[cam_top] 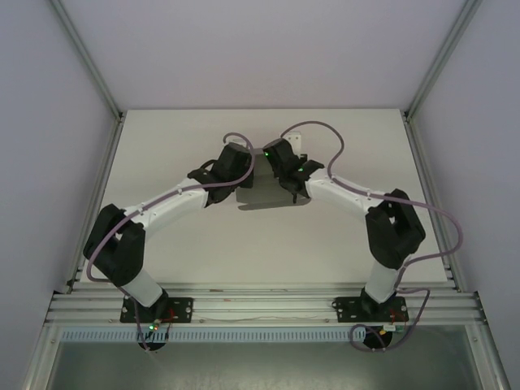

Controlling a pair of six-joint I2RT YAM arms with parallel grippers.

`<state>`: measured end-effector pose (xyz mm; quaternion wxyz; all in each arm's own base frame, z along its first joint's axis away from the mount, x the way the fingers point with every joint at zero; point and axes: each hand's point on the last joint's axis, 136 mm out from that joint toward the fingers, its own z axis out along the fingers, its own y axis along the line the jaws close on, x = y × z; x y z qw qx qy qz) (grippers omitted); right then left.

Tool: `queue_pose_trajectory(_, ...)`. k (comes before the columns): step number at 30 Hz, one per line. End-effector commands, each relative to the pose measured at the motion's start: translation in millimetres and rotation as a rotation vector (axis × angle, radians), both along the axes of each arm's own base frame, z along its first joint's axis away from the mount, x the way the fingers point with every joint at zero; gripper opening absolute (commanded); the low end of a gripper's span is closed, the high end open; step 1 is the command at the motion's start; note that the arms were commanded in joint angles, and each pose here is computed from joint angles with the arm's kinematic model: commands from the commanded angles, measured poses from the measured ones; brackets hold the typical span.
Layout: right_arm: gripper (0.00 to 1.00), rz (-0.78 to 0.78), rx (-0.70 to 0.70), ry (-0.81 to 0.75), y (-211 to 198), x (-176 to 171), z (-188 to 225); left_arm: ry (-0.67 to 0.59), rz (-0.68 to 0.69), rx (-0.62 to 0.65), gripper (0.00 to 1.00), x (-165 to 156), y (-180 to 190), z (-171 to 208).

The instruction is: Assemble paper box

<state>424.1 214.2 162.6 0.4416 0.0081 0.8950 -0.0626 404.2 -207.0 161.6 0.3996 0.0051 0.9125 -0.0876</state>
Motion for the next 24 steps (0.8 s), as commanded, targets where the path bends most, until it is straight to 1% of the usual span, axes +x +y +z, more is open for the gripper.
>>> queue_pose_trajectory(1, 0.0, -0.294, -0.433, 0.02, -99.3, -9.5, -11.4, -0.031, 0.153, 0.078, 0.0, 4.6, 30.2, 19.1)
queue_pose_trajectory(3, 0.0, -0.313, -0.502, 0.019, -107.7, -10.4, -7.4, -0.023, 0.174, 0.1, 0.0, 6.0, 34.9, 15.3)
queue_pose_trajectory(6, 0.01, -0.321, -0.576, 0.001, -114.1, -9.5, -1.7, -0.006, 0.158, 0.055, 0.0, 8.4, 31.7, 9.6)
queue_pose_trajectory(7, 0.01, -0.331, -0.584, 0.002, -116.4, -9.9, 0.4, -0.005, 0.153, 0.049, 0.0, 8.5, 30.2, 9.5)
queue_pose_trajectory(8, 0.01, -0.345, -0.556, 0.002, -118.0, -10.0, 2.0, -0.009, 0.152, 0.044, 0.0, 8.7, 29.9, 10.6)
queue_pose_trajectory(11, 0.01, -0.28, -0.385, -0.014, -104.3, -7.2, -5.4, -0.022, 0.119, 0.021, 0.0, 8.3, 24.2, 12.7)
queue_pose_trajectory(13, 0.04, -0.167, -0.234, -0.046, -81.3, -1.5, -10.5, -0.026, 0.093, 0.002, 0.0, 7.4, 19.3, 12.1)
queue_pose_trajectory(15, 0.09, -0.023, -0.048, -0.1, -51.0, 4.2, -9.2, -0.026, 0.041, -0.018, 0.0, 5.6, 10.9, 11.2)
queue_pose_trajectory(18, 0.18, 0.188, 0.19, -0.164, -10.0, 2.0, 7.9, -0.017, 0.021, -0.025, 0.0, 5.4, 6.8, 6.5)
queue_pose_trajectory(20, 0.21, 0.294, 0.299, -0.194, 8.8, -3.5, 23.3, -0.006, 0.024, -0.017, 0.0, 5.1, 7.6, 3.2)
queue_pose_trajectory(22, 0.27, 0.39, 0.371, -0.201, 24.0, -10.6, 37.7, 0.003, 0.017, -0.021, 0.0, 4.7, 5.6, 1.0)
queue_pose_trajectory(23, 0.33, 0.425, 0.387, -0.198, 28.6, -14.5, 41.4, 0.005, 0.007, -0.024, 0.0, 4.4, 3.9, -0.1)
queue_pose_trajectory(24, 0.45, 0.457, 0.406, -0.199, 33.0, -19.3, 47.2, 0.008, -0.001, -0.031, 0.0, 4.1, 2.0, -1.0)
